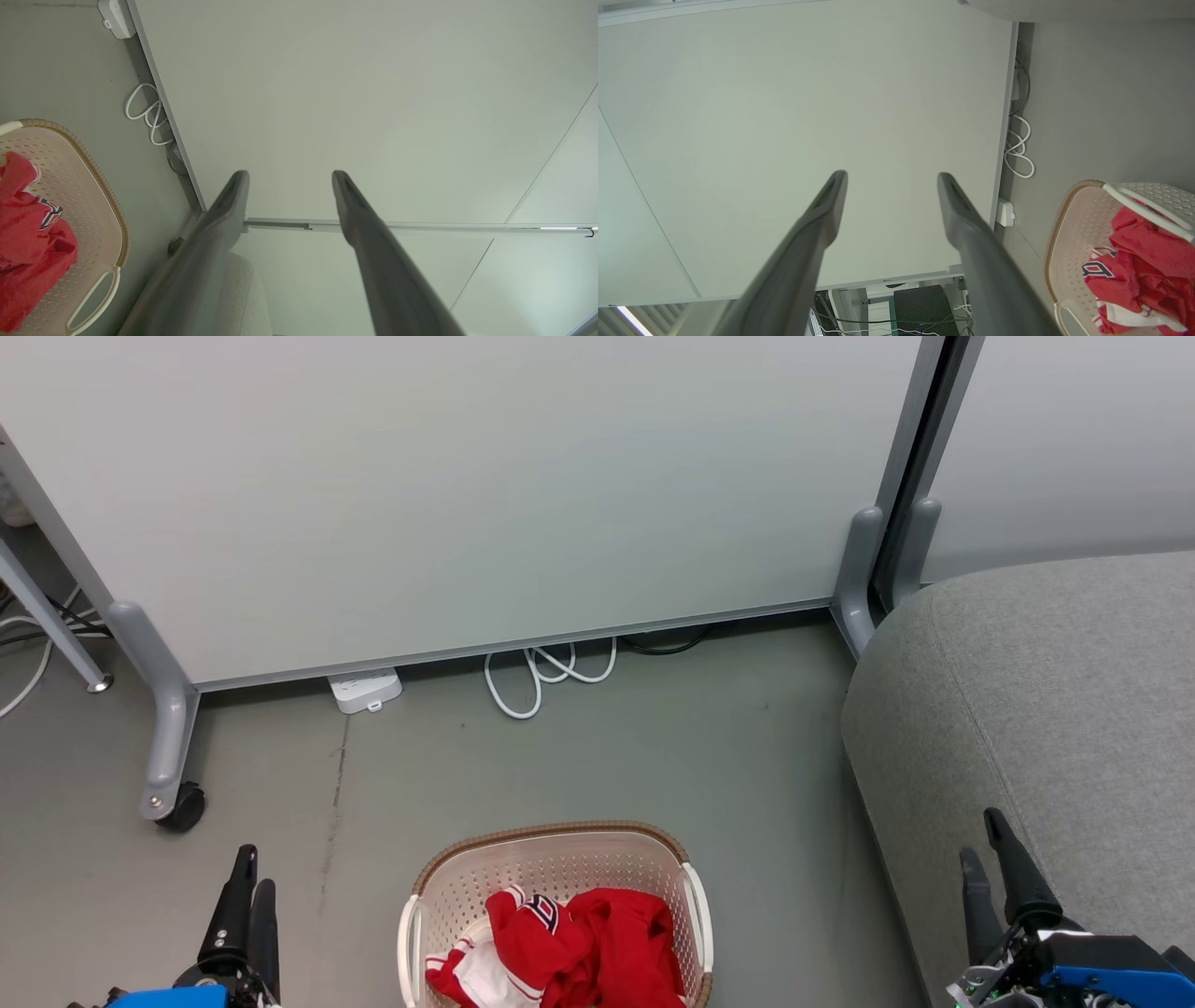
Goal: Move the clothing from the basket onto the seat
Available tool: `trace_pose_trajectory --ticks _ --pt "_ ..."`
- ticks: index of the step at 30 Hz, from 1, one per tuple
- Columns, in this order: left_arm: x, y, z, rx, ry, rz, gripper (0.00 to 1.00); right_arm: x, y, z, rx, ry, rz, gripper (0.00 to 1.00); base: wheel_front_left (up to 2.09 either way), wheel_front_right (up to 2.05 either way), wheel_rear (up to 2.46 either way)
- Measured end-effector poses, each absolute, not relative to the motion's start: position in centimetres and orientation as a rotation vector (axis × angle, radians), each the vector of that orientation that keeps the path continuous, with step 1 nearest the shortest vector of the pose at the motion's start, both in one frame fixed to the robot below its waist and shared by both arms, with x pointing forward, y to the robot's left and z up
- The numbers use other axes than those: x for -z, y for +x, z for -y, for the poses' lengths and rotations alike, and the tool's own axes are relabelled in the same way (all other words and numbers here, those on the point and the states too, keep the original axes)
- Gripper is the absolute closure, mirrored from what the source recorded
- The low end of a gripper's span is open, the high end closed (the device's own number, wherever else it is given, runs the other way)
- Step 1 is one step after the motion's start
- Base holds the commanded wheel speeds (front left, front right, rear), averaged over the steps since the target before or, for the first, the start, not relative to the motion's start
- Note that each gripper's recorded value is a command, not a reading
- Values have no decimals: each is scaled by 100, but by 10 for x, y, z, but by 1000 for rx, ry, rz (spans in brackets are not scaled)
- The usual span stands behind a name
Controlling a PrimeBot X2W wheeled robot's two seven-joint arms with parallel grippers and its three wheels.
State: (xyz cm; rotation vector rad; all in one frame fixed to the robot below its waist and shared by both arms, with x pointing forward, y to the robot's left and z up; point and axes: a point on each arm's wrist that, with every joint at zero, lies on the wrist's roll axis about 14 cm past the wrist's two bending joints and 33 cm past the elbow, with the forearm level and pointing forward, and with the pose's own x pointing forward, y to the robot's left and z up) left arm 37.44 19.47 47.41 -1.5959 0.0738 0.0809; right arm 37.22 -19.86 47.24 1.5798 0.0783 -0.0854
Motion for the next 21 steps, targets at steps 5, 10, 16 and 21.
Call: trace_pose_trajectory --ticks 5,10,16,21 --pt "-474 375 -190 -82 -1586 -74 0 -473 373 195 86 1548 -78 0 0 0 0" --pt "-472 375 -187 -87 -1524 -87 0 -473 373 194 90 1483 -77 0 0 0 0" --pt "-471 375 -186 -93 -1414 -93 0 -473 374 192 85 1362 -83 0 0 0 0" --pt "-473 376 -183 -84 -1310 -98 0 -473 375 191 79 1244 -85 0 0 0 0"
